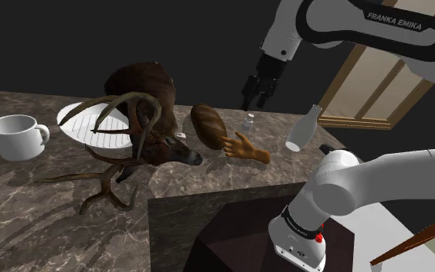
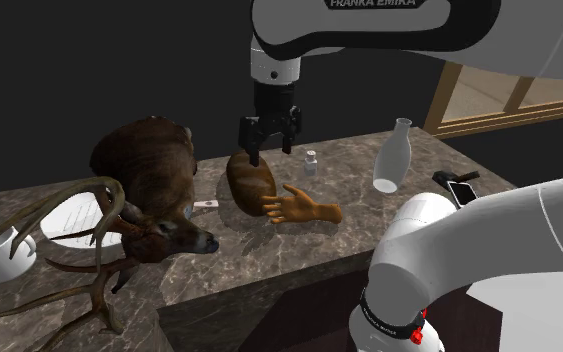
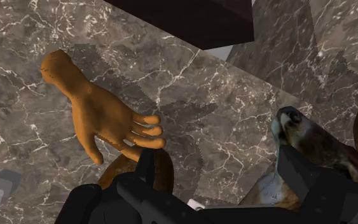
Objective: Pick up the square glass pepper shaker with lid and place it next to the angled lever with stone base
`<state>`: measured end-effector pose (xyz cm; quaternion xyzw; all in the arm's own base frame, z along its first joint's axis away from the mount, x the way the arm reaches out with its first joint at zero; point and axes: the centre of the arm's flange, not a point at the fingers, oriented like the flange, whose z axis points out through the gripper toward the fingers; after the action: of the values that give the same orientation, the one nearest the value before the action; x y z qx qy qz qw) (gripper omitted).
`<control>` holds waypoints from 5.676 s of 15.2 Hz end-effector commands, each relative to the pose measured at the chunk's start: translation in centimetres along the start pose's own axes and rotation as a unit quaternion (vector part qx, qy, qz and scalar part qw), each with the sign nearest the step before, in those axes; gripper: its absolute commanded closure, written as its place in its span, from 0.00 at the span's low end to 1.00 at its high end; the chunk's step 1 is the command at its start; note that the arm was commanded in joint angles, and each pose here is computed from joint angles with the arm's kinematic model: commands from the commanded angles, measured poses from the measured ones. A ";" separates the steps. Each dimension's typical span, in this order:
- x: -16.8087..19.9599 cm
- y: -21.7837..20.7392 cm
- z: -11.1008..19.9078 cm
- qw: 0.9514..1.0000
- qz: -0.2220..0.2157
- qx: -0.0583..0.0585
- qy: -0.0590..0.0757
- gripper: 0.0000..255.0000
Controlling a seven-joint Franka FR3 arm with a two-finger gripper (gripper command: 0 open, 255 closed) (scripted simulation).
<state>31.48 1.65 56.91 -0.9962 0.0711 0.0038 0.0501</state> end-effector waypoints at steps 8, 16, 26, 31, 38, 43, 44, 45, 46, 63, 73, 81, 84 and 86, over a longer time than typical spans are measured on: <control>3.2 7.3 3.6 1.000 0.000 -0.017 0.008 0.00; 6.9 15.7 7.3 0.999 0.001 -0.037 0.018 0.00; 11.6 26.5 11.4 0.998 0.001 -0.061 0.030 0.00; 14.0 31.9 13.2 0.997 0.001 -0.073 0.036 0.00; 14.4 32.9 16.5 0.997 0.001 -0.075 0.037 0.00; 14.5 33.1 17.3 0.997 0.001 -0.075 0.037 0.00; 14.5 33.1 17.3 0.997 0.001 -0.075 0.037 0.00; 14.5 33.1 17.3 0.997 0.001 -0.075 0.037 0.00; 14.5 33.1 17.3 0.997 0.001 -0.075 0.037 0.00; 14.5 32.8 14.2 0.997 0.001 -0.075 0.037 1.00; 14.4 32.2 8.9 0.997 0.001 -0.075 0.037 1.00; 14.3 31.8 4.7 0.997 0.001 -0.075 0.037 1.00; 14.3 31.7 3.1 0.997 0.001 -0.075 0.037 1.00; 14.3 31.6 2.1 0.997 0.001 -0.075 0.037 1.00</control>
<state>40.99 -31.27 50.95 -0.9965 0.0736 -0.0276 -0.0271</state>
